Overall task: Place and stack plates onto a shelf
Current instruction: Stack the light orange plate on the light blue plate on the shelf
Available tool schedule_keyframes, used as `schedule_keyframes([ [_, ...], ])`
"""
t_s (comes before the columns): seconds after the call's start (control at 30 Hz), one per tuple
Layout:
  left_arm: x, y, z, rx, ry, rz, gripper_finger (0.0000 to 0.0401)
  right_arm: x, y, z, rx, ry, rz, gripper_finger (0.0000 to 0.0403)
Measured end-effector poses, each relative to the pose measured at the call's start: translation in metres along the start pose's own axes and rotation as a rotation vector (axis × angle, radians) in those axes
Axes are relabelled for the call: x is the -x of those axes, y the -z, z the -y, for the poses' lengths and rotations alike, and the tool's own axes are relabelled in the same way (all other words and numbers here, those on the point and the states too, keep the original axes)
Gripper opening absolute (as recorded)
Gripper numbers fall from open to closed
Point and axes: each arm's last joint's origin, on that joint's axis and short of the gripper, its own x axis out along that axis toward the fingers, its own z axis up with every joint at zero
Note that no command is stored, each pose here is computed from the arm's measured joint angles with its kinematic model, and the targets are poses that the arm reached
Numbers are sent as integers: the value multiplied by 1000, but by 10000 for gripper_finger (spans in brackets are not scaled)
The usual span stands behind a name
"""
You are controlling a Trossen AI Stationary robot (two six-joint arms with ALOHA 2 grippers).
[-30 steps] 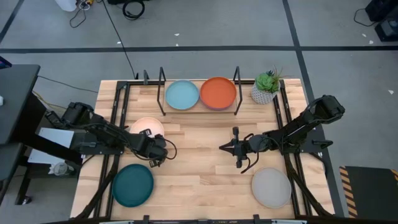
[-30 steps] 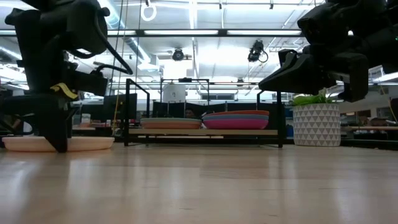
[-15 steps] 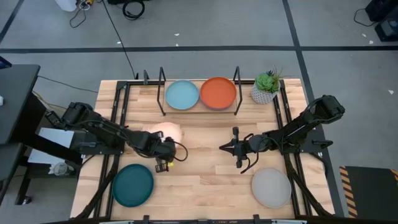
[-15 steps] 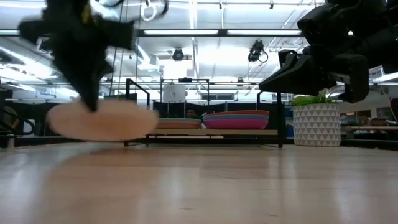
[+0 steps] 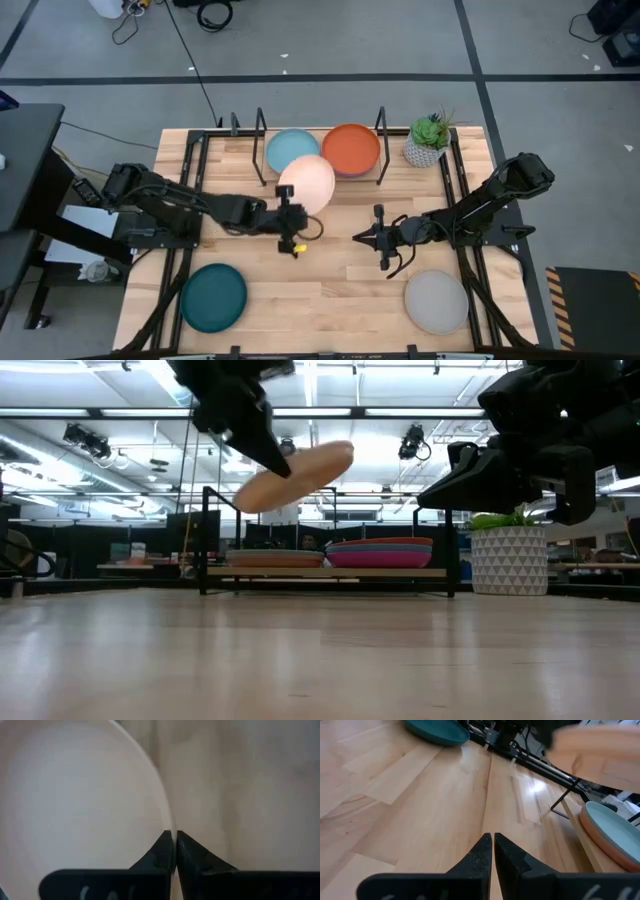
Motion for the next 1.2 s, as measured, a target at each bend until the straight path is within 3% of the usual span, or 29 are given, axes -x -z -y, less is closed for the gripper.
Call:
schedule_keyframes([
  [0.33, -66, 24, -67, 68, -156, -175, 17, 0, 3, -1, -22, -27, -20, 26],
  [0.57, -81, 43, -107, 206, -145, -238, 18, 4, 9, -2, -19, -26, -31, 26],
  [0.77, -84, 45, -112, 239, -95, -228, 32, 4, 9, -2, -21, -11, -28, 26],
  [1.03, -83, 44, -112, 263, -128, -216, 104, 4, 9, -2, -23, -8, -23, 26],
  [1.2, -82, 41, -109, 276, -137, -213, 122, 4, 9, -2, -23, -8, -24, 26],
])
